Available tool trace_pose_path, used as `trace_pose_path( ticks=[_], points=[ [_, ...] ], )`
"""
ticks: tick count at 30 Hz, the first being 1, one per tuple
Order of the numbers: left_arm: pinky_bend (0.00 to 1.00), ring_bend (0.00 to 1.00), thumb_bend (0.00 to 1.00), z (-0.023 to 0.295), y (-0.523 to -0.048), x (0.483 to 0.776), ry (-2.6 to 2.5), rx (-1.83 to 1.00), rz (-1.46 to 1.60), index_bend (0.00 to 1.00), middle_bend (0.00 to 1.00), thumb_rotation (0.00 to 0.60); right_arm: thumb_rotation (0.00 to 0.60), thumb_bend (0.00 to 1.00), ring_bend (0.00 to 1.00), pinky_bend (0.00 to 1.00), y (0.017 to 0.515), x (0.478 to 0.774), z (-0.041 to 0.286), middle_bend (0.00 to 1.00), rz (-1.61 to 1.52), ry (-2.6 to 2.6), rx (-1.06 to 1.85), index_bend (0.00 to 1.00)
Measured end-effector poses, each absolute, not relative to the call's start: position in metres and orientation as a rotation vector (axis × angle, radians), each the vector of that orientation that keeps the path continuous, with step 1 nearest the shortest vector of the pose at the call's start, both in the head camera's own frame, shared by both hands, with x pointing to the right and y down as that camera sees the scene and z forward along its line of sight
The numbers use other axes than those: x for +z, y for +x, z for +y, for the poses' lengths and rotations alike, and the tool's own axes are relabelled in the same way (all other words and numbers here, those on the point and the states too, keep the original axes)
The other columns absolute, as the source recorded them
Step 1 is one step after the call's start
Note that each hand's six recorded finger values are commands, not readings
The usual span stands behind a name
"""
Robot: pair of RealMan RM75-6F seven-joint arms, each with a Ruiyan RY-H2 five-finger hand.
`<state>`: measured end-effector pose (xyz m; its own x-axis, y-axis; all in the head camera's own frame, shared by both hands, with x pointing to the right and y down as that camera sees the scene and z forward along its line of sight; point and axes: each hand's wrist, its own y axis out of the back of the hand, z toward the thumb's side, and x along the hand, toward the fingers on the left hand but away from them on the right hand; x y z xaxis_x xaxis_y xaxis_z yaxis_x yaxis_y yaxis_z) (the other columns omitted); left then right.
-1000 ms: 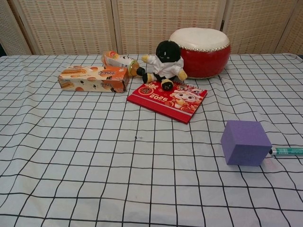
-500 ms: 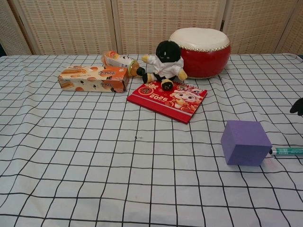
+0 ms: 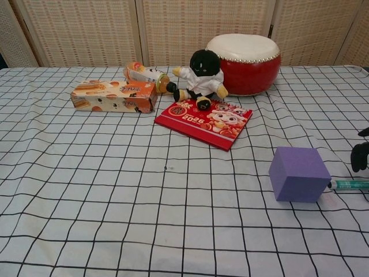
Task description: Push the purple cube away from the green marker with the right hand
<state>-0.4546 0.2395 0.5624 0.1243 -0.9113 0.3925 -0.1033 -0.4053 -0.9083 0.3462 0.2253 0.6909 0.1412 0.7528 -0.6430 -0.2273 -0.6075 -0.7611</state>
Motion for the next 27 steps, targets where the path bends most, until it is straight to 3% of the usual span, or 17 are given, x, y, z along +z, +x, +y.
trace_pose_path(
  ticks=[27],
  points=[
    [0.02, 0.0, 0.41, 0.233, -0.46, 0.572, -1.656, -1.404, 1.0, 0.0, 0.0, 0.6, 0.6, 0.19, 0.15, 0.0, 0.339, 0.714, 0.224, 0.47, -0.399, -1.562, 1.643, 0.53]
  ],
)
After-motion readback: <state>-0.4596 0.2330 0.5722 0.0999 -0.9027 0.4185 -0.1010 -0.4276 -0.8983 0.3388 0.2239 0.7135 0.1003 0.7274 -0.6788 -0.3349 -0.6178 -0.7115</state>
